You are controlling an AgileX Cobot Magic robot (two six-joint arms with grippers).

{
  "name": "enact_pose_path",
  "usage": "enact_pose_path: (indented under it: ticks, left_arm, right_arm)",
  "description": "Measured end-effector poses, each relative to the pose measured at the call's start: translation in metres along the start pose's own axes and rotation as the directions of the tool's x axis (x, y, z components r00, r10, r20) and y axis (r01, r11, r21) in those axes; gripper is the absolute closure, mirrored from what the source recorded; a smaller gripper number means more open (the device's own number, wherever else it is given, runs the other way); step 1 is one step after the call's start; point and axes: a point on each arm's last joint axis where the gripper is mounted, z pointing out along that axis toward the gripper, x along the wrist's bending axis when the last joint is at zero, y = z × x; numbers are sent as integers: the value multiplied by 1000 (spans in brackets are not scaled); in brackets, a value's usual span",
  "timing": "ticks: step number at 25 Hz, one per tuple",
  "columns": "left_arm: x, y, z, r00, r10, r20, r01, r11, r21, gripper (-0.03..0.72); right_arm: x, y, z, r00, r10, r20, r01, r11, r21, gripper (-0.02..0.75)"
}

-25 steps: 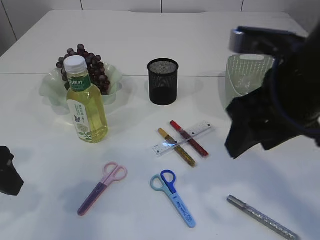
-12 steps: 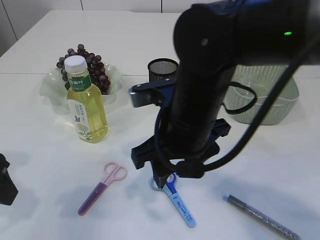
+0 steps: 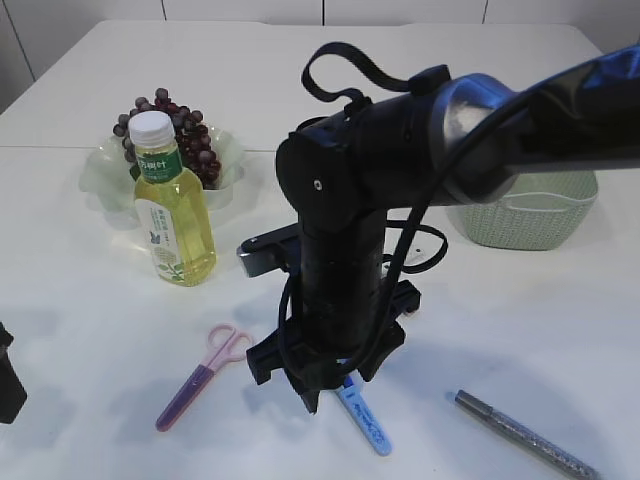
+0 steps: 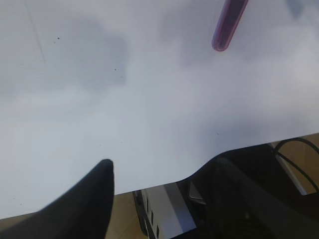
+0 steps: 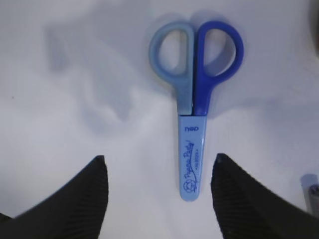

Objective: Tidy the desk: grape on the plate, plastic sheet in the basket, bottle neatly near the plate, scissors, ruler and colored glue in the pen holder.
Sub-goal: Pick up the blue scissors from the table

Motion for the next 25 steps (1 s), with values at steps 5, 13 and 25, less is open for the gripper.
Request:
enact_pose_path:
  ticks: [5, 13, 25]
  left_arm:
    - [0, 0, 0, 1000, 0, 0, 0, 1000, 0, 232]
    - [0, 0, 0, 1000, 3, 0, -3, 1000, 0, 235]
    - [0, 0, 0, 1000, 10, 0, -10, 1000, -4, 251]
  right_arm:
    - [0, 5, 12, 1000, -5, 9, 5, 1000, -6, 231]
    - [-5, 9, 30, 998, -8, 65, 7, 1000, 12, 231]
    - [-5, 13, 38, 997, 5, 70, -5, 1000, -9, 231]
